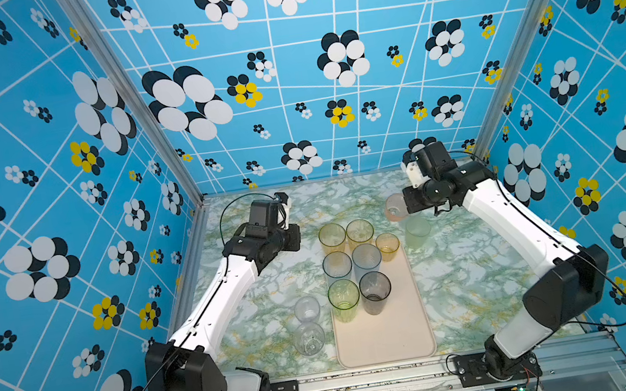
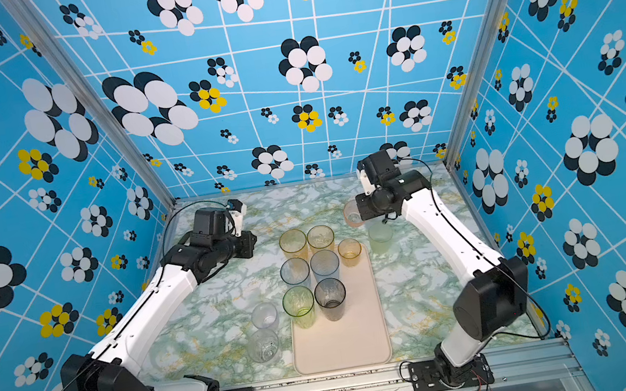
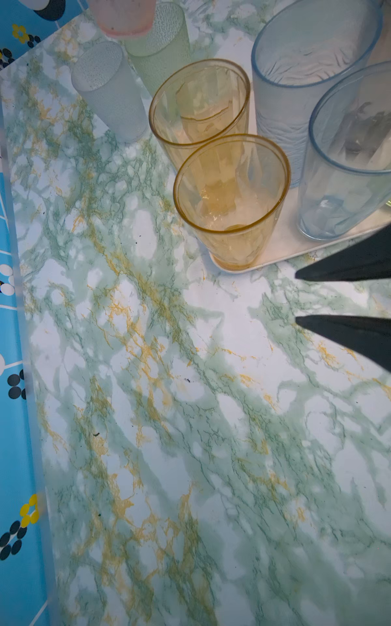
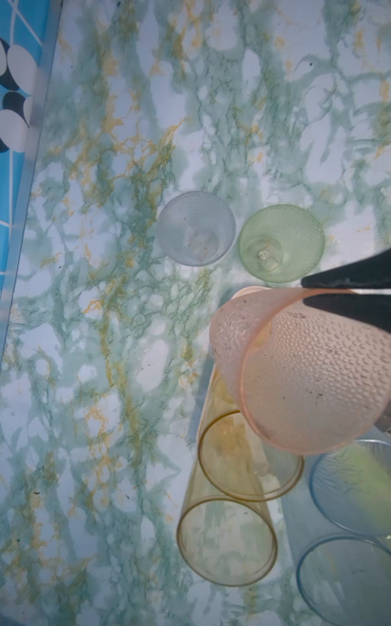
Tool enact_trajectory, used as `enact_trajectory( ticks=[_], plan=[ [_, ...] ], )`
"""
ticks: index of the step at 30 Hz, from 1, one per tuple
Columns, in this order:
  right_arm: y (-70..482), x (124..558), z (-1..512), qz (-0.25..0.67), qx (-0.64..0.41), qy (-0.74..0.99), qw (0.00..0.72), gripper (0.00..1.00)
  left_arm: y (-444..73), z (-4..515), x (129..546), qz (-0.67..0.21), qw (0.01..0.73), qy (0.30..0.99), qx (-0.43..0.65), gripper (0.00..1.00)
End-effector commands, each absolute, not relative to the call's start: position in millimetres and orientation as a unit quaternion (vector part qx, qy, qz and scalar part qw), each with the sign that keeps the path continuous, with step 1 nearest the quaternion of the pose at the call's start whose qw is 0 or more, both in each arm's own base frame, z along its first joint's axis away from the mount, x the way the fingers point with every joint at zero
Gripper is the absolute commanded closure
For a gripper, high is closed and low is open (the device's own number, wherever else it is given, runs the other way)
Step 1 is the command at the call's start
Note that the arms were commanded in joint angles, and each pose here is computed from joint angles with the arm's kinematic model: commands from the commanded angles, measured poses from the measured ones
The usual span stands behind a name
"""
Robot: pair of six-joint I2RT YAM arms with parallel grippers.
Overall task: Place the glasses into the tray
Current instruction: 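Carry the pink glass with the right gripper over the tray beside the amber glass, then lower the pink glass onto the tray and open the right gripper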
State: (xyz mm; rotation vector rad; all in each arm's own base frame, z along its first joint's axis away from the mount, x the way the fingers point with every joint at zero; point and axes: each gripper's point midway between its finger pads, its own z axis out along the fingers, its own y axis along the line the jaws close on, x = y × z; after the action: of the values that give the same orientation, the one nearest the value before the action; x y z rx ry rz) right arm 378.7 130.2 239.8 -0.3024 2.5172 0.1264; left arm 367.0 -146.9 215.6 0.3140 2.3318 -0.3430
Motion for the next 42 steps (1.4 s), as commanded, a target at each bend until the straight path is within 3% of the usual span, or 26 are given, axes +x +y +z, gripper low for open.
enact_trajectory(
  ticks=[1,8,12,23,42],
  plan=[
    [121.7,338.2,221.0,0.026,-0.113,0.961,0.251,1.0,-153.7,247.8,364.2,-0.142,0.405,0.894,0.13,0.79],
    [121.9,272.5,186.3,0.014,-0.122,0.974,0.192,1.0,-164.5,272.1,357.7,-0.145,0.426,0.881,0.146,0.79],
    [121.9,260.4,161.2,0.015,-0.11,0.98,0.168,1.0,-167.9,277.0,357.2,-0.146,0.429,0.878,0.15,0.78],
    [150.7,280.4,115.8,0.057,-0.094,0.982,0.151,1.0,-172.9,276.7,356.9,-0.142,0.424,0.881,0.156,0.78],
    [164.4,300.3,88.3,0.047,-0.1,0.985,0.134,1.0,-173.0,267.9,363.2,-0.131,0.415,0.886,0.16,0.78]
  ],
)
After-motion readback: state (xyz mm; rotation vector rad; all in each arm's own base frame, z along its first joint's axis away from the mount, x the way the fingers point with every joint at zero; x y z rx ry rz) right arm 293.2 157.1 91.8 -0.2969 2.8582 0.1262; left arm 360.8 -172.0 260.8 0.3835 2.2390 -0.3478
